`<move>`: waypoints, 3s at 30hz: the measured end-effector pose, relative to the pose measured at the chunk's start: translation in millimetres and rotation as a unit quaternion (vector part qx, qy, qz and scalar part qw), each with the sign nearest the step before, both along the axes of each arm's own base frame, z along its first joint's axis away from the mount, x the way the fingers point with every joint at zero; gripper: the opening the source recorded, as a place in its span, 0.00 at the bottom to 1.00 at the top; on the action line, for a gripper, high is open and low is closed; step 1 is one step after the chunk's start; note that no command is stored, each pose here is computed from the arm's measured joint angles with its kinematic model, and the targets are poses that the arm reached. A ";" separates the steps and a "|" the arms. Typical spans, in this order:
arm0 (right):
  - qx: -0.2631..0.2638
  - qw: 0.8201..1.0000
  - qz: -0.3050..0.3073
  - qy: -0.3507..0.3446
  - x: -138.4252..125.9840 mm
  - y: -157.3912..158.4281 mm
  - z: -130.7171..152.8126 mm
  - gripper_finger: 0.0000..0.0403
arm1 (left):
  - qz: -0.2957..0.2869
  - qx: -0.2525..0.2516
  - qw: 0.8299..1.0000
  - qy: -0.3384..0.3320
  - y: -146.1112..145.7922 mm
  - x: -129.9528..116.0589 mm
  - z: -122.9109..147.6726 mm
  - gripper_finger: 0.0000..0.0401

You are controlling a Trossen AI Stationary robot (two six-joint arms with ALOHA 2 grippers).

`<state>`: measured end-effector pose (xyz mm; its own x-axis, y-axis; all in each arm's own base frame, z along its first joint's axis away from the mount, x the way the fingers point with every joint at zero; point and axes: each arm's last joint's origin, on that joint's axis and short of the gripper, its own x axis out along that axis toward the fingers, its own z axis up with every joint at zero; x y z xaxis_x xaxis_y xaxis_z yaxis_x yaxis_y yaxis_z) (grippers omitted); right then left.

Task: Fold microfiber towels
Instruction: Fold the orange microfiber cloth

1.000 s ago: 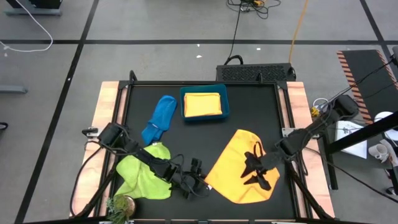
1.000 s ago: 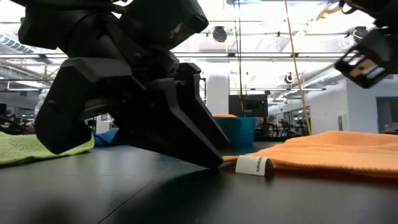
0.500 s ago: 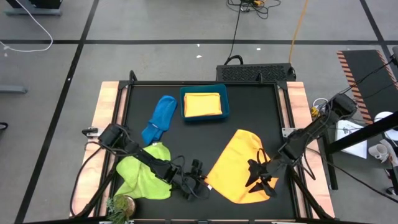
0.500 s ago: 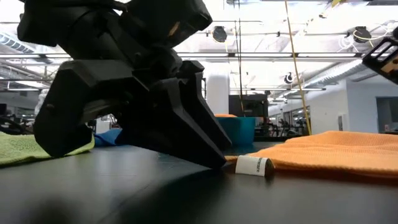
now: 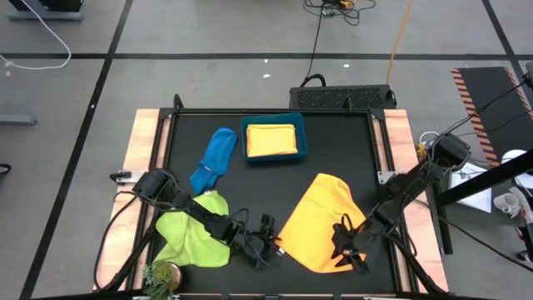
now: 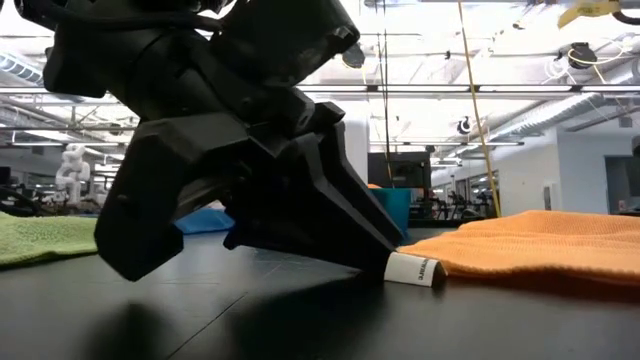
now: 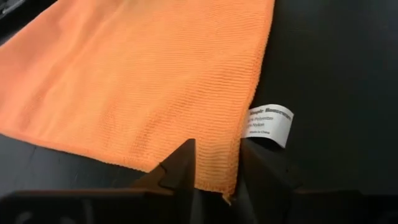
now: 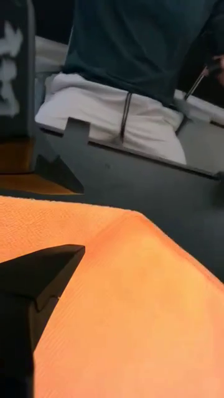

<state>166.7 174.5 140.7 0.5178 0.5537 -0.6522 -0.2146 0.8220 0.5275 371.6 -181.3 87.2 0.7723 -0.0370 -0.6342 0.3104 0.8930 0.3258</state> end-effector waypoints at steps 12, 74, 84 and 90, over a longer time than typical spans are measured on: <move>-0.055 0.997 -0.006 0.047 -0.3 -5.9 -15.9 0.42 | -0.022 0.006 1.000 0.005 -1.7 -1.2 -1.4 0.03; -0.093 0.899 -0.077 -0.420 7.0 -59.0 166.5 0.00 | 0.063 0.066 0.970 -0.224 -56.2 -124.4 232.0 0.00; -0.066 0.879 -0.055 -0.470 3.7 -55.2 203.1 0.00 | 0.090 0.073 0.959 -0.258 -66.4 -136.4 282.3 0.00; -0.083 0.879 -0.095 -0.461 6.4 -60.1 203.3 0.00 | 0.136 0.085 0.957 -0.242 -54.0 -132.9 290.2 0.00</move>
